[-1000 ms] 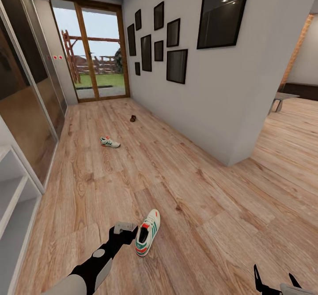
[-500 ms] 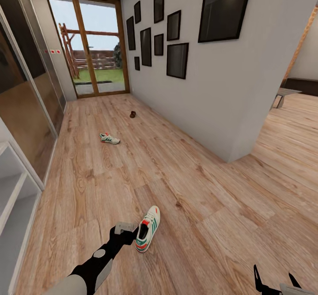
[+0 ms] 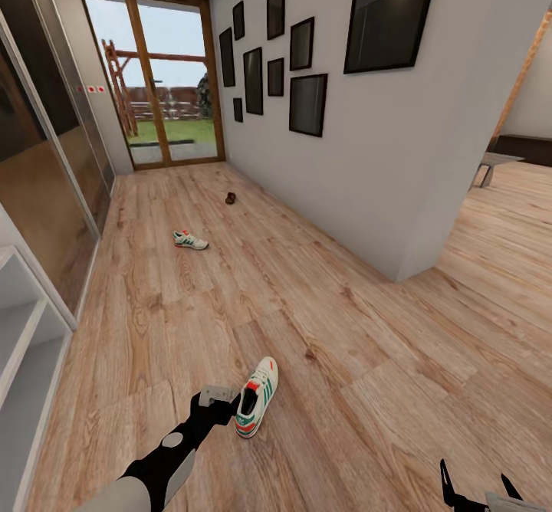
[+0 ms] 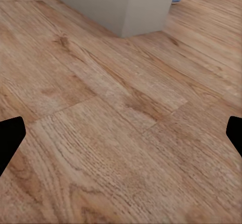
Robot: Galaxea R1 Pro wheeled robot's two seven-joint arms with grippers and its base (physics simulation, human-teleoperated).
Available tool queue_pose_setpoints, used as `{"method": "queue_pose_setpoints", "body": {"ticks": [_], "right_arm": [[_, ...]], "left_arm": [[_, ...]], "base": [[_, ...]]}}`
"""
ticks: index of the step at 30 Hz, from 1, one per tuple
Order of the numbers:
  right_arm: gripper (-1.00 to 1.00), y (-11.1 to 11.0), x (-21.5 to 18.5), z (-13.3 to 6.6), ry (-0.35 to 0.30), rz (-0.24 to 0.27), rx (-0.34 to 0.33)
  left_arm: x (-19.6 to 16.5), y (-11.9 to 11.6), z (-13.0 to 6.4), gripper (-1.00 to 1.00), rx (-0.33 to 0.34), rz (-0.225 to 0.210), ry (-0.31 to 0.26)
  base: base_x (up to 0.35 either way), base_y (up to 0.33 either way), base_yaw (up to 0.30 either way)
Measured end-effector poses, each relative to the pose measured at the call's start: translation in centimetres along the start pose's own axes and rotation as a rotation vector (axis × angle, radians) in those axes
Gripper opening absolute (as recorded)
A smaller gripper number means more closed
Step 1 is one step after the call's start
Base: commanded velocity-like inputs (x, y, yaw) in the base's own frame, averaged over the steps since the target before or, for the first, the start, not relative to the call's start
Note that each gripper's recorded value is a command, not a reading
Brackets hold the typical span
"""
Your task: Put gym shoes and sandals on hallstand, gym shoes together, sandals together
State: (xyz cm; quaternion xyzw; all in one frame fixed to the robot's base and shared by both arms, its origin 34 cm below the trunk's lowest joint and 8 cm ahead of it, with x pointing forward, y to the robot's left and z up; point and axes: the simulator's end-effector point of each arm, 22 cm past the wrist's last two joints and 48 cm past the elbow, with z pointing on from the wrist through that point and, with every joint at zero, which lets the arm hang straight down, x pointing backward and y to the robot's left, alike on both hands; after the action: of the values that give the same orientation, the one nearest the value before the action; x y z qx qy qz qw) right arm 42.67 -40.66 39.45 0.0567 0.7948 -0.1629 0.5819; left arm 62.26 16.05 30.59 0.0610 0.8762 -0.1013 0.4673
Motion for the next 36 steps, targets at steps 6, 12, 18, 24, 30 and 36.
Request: {"method": "queue_pose_setpoints", "body": {"ticks": [6, 12, 18, 24, 30, 36], "right_arm": [[1.0, 0.0, 0.2, 0.0, 0.005, -0.002, 0.0], [1.0, 0.0, 0.5, 0.0, 0.012, -0.004, -0.001], [1.0, 0.1, 0.8, 0.0, 0.021, -0.007, -0.002], [1.0, 0.1, 1.1, -0.1, 0.029, -0.01, -0.003], [1.0, 0.1, 1.3, -0.1, 0.035, -0.012, -0.003], [1.0, 0.1, 1.4, -0.1, 0.037, -0.012, -0.004]], "left_arm": [[0.3, 0.0, 0.1, 1.0, 0.0, -0.001, 0.005], [0.7, 0.1, 0.2, 1.0, 0.0, -0.003, 0.012], [1.2, 0.1, 0.2, 1.0, -0.001, -0.005, 0.02], [1.7, 0.1, 0.3, 1.0, 0.0, -0.006, 0.029], [2.1, 0.0, 0.4, 1.0, 0.003, -0.005, 0.036], [2.3, -0.5, 0.5, 1.0, 0.014, 0.011, 0.039]], "base": [[0.0, 0.0, 0.0], [0.0, 0.0, 0.0], [0.0, 0.0, 0.0], [0.0, 0.0, 0.0], [0.0, 0.0, 0.0], [0.0, 0.0, 0.0]]}}
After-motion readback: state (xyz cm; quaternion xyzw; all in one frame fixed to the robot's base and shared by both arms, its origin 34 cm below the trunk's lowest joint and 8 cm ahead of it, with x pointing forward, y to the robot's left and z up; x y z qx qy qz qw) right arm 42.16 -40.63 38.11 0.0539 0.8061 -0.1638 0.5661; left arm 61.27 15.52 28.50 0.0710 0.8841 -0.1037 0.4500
